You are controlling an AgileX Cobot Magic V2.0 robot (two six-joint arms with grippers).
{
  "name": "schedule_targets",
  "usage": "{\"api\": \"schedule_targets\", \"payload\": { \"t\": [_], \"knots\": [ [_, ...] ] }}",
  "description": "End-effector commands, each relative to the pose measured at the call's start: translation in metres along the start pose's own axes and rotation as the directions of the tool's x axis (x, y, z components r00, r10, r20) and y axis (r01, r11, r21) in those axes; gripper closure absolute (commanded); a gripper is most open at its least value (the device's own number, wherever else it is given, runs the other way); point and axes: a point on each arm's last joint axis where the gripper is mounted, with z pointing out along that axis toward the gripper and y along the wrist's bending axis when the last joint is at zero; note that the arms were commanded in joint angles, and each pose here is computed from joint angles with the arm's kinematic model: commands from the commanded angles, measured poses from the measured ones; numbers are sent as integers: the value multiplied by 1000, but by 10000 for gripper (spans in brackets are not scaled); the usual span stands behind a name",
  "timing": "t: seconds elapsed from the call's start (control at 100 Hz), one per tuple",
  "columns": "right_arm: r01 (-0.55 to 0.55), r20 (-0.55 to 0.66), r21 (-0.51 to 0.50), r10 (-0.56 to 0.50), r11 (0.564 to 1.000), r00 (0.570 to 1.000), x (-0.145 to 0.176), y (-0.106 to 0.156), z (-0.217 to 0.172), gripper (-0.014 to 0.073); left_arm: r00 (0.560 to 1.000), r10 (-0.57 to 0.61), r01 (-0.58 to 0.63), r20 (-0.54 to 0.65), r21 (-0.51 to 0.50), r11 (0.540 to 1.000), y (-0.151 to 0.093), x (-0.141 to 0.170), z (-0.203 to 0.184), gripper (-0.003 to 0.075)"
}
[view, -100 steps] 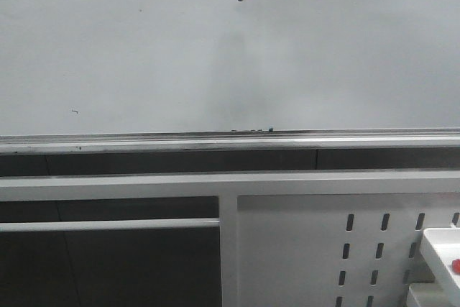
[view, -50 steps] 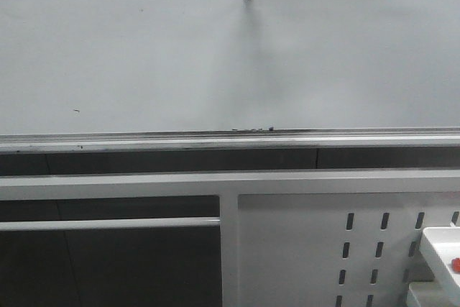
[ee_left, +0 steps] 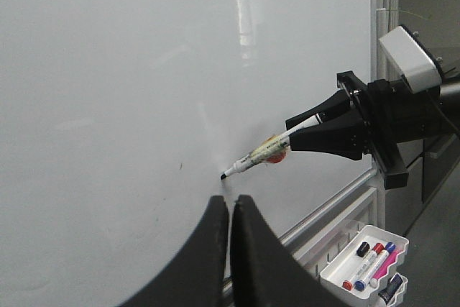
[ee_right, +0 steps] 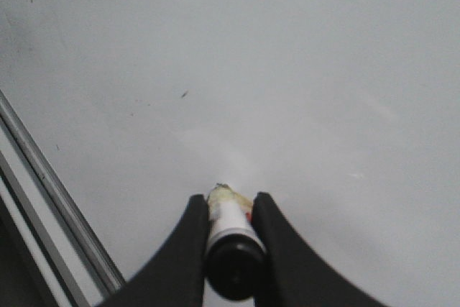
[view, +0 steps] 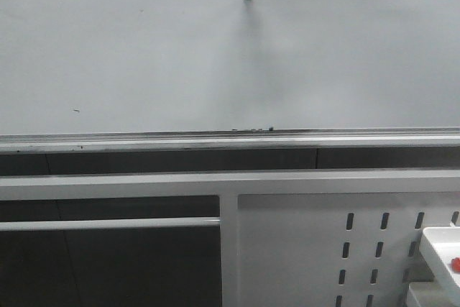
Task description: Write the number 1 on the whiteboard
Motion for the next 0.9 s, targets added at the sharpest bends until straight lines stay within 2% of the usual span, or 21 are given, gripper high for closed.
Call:
{"api": "schedule_targets", "payload": {
  "t": [0.0,0.33,0.45,0.7,0.8,0.89],
  "knots": [
    [-25,20,63,23,998,1000,-5,-12,4,645,996,-20,23,91,-33,999,4,-15,0,740],
    [-89,-166,-1,88,996,982,35,7,36,645,996,-22,25,89,-32,999,4,-15,0,740],
    [-102,-199,-15,97,995,975,46,12,44,645,996,-26,29,88,-30,999,3,-15,0,740],
    [-99,-162,0,97,995,982,42,11,44,645,996,-26,29,88,-30,999,3,-15,0,740],
    [-102,-106,-19,99,995,989,24,13,35,650,996,-27,29,80,-27,999,3,-14,0,740],
    [-98,-32,-87,96,991,995,-3,22,17,672,997,-41,41,58,-15,999,2,-12,0,740]
  ]
}}
